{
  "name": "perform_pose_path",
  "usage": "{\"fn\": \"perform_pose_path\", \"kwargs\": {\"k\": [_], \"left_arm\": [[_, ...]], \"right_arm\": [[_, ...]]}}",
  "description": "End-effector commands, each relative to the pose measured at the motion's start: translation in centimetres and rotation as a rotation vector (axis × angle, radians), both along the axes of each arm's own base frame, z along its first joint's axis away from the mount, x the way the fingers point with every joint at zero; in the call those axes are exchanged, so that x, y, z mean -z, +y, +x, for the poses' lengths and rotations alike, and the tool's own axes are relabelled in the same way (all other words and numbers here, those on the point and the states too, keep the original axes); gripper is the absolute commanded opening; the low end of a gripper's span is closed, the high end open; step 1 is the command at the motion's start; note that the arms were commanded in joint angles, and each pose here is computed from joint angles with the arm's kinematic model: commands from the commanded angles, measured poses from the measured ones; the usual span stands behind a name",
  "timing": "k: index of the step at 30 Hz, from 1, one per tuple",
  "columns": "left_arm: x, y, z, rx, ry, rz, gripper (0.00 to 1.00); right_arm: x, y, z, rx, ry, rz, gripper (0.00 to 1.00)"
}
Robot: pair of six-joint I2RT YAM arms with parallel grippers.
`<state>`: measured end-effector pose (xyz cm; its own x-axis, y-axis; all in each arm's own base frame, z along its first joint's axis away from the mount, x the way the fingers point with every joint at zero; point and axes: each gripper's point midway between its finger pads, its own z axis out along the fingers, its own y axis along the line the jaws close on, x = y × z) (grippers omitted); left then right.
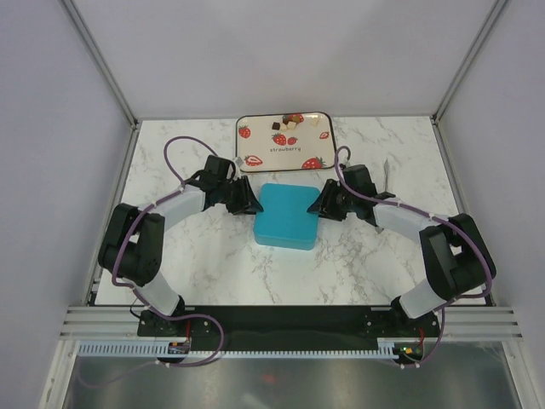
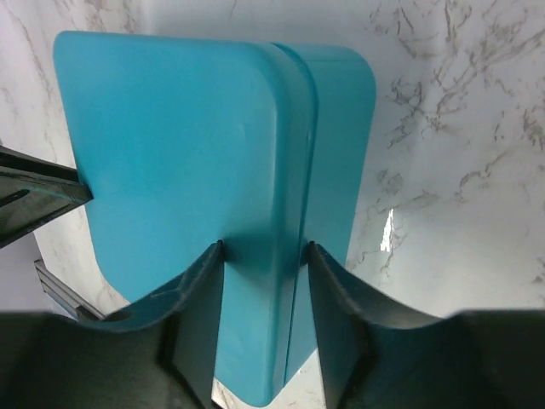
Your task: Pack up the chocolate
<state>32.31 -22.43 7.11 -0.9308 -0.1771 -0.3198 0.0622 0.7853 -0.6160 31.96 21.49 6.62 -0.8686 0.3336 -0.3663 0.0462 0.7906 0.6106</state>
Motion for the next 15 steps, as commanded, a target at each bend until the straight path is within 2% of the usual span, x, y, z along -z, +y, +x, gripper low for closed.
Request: {"fn": "perform_pose_path", "kwargs": {"k": [1, 4, 9, 12, 15], "left_arm": [[0.0, -0.1, 0.3, -0.022, -0.01, 0.019, 0.37], [0.7, 0.4, 0.0, -0.038, 0.009, 0.043, 0.36], [1.4, 0.6, -0.4, -0.046, 0.031, 0.056, 0.36], [1.2, 0.8, -0.2, -0.059, 0.028, 0.067, 0.37], [0.2, 1.1, 0.4, -0.07, 0.011, 0.094, 0.4]], "right_arm": [[3.8, -1.0, -1.2, 0.023, 0.038, -0.051, 0.42], [6.1, -1.6, -2.4, 0.04, 0.054, -0.052, 0.32], [7.0, -1.2, -3.3, 0.025, 0.05, -0.007, 0.25], [6.7, -1.1, -3.2, 0.012, 0.044, -0.004, 0.28], [5.0, -1.1, -2.1, 0.003, 0.011, -0.021, 0.39]]}}
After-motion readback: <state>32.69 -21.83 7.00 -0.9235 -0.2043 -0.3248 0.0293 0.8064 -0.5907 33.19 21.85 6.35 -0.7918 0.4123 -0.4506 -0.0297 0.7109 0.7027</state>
